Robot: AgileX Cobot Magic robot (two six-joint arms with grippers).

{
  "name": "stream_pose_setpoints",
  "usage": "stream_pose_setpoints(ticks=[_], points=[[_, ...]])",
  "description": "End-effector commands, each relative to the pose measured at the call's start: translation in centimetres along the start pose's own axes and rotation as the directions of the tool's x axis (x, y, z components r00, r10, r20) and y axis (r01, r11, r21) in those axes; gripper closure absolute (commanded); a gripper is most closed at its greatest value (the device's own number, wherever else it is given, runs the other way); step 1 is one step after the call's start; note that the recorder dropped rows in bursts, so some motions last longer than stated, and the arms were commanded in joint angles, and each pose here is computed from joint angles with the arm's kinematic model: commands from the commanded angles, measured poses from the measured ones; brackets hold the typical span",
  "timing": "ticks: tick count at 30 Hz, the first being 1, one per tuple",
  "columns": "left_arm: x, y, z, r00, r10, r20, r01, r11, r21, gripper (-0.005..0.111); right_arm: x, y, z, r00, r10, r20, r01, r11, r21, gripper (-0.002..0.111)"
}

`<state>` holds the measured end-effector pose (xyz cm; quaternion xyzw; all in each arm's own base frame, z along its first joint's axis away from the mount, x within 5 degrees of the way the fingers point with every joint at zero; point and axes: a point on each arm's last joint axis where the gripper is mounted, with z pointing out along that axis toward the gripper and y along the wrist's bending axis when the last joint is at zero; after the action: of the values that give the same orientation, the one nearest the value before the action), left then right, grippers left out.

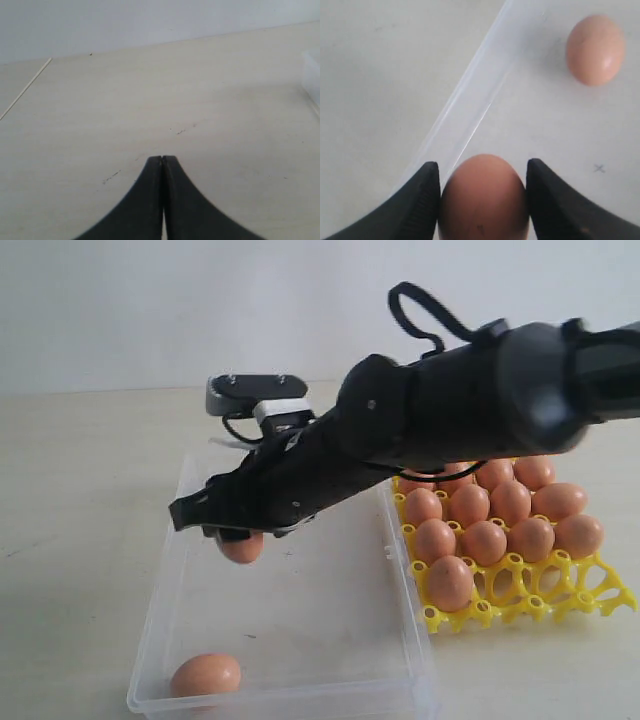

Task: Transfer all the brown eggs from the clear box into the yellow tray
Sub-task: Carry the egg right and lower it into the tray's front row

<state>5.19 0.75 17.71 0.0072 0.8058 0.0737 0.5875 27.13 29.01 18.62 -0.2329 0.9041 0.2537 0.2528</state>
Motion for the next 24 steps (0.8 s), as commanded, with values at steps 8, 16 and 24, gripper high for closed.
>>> stream_pose_setpoints(ticks=[8, 16, 24], points=[[-0.2, 0.0, 0.0, 1.000, -0.003, 0.013, 0.003, 1.000, 0.004, 0.107, 4.1, -3.5, -9.3, 0.934, -0.071, 0.351, 0.005, 0.983, 0.185, 0.108], [-0.2, 0.0, 0.0, 1.000, -0.003, 0.013, 0.003, 1.000, 0.004, 0.107, 9.4, -8.6, -12.9, 0.890, 0.006, 0.455, -0.180, 0.923, 0.341, 0.108], [-0.2, 0.0, 0.0, 1.000, -0.003, 0.013, 0.003, 1.000, 0.004, 0.107, 10.9, -10.6, -13.0, 0.903, 0.044, 0.427, -0.228, 0.892, 0.391, 0.108]])
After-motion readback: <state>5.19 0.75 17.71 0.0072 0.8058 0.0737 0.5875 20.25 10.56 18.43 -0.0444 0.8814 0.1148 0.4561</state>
